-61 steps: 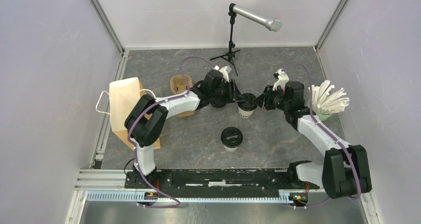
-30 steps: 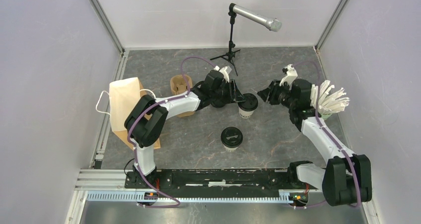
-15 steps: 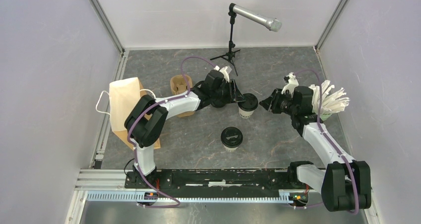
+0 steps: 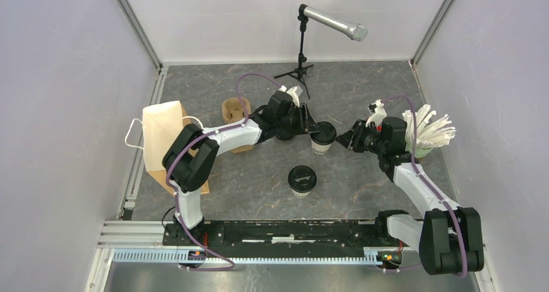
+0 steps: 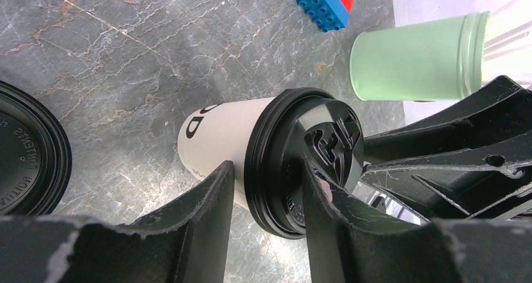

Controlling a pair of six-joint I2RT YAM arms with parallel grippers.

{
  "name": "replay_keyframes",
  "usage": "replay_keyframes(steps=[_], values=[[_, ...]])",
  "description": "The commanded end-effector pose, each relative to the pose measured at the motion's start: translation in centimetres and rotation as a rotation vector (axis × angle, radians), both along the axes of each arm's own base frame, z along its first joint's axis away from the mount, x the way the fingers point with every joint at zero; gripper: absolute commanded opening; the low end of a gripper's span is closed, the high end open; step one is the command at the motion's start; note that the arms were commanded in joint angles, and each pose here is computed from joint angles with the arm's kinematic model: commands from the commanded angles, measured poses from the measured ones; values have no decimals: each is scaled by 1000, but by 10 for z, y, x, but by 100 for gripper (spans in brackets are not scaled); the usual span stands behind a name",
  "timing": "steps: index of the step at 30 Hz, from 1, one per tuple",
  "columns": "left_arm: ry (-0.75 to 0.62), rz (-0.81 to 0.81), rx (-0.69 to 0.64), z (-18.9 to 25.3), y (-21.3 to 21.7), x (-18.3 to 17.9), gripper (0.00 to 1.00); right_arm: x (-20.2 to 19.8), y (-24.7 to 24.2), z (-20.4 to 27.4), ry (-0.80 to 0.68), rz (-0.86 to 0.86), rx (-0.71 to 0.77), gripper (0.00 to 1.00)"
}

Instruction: Pack the takeout coffee

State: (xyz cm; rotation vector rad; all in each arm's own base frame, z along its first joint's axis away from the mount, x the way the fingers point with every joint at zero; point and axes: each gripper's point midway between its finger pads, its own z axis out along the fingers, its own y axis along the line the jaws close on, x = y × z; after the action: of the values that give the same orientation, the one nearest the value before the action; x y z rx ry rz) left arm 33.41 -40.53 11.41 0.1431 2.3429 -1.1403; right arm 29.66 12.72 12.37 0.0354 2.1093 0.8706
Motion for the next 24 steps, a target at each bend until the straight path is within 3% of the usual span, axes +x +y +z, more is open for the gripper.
replay_keyframes(steps=[1, 9, 13, 24], values=[[130, -9, 207, -64, 24, -28, 49, 5, 4, 6, -36, 14, 29, 35], [130, -11, 206, -64, 22, -29, 49, 8, 7, -7, -7, 16, 49, 34], [132, -13, 212, -66, 22, -30, 49, 4, -7, -33, 49, -37, -41, 33], [162, 1, 251, -87, 29, -34, 49, -53, -33, -126, 213, -120, -181, 29]])
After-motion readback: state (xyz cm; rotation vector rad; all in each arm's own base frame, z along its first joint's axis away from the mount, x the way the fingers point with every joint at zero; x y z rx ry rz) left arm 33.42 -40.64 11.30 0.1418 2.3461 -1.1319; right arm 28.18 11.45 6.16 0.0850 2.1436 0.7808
